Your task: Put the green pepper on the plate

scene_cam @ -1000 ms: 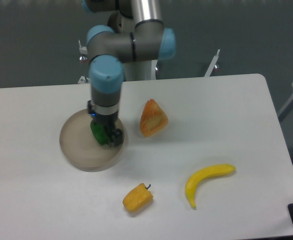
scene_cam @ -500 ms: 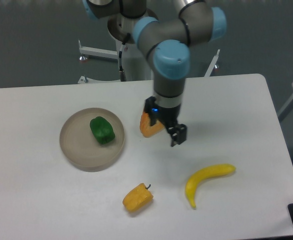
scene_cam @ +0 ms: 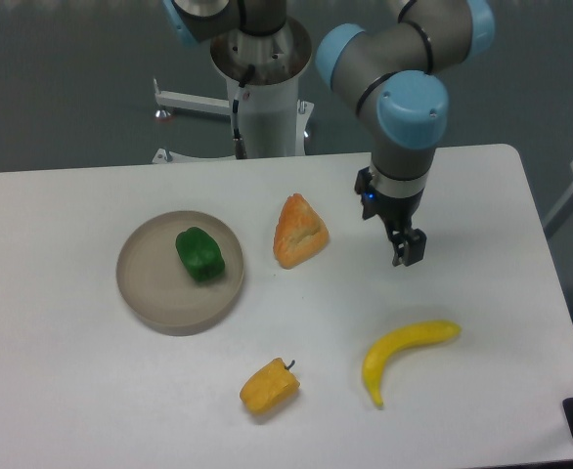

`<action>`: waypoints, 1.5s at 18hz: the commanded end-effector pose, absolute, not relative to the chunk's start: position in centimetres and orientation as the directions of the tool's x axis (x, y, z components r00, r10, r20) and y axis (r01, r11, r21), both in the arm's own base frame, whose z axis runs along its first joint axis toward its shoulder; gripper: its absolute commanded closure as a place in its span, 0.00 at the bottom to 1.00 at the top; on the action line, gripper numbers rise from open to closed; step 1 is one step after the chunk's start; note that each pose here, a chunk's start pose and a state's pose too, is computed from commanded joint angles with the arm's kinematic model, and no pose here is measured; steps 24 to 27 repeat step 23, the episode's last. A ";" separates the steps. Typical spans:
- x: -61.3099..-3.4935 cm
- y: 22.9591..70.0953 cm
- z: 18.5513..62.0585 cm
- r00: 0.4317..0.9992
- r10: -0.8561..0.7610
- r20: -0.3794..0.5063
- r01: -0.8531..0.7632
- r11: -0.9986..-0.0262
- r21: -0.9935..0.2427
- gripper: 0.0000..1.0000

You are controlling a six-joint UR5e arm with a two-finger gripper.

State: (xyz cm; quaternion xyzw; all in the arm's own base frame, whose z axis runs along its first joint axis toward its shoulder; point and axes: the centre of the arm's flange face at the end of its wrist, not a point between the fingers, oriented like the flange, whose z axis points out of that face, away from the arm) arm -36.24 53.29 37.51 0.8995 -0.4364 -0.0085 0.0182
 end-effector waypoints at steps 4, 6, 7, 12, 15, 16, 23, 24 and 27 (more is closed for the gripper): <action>-36.1 53.9 37.0 0.625 -0.781 -0.005 -0.780 -0.625 0.025 0.00; -36.1 54.1 36.7 0.626 -0.780 -0.004 -0.780 -0.626 0.008 0.00; -36.0 54.2 36.7 0.626 -0.780 -0.004 -0.780 -0.626 0.004 0.00; -35.8 54.4 36.5 0.642 -0.766 -0.022 -0.766 -0.643 0.000 0.00; -35.7 54.5 36.5 0.661 -0.750 -0.022 -0.750 -0.661 0.000 0.00; -35.7 54.4 36.5 0.663 -0.748 -0.021 -0.748 -0.664 0.003 0.00; -35.7 54.4 36.5 0.665 -0.747 -0.021 -0.747 -0.665 0.003 0.00; -35.7 54.4 36.5 0.665 -0.747 -0.021 -0.747 -0.665 0.003 0.00; -35.7 54.4 36.5 0.665 -0.747 -0.021 -0.747 -0.665 0.003 0.00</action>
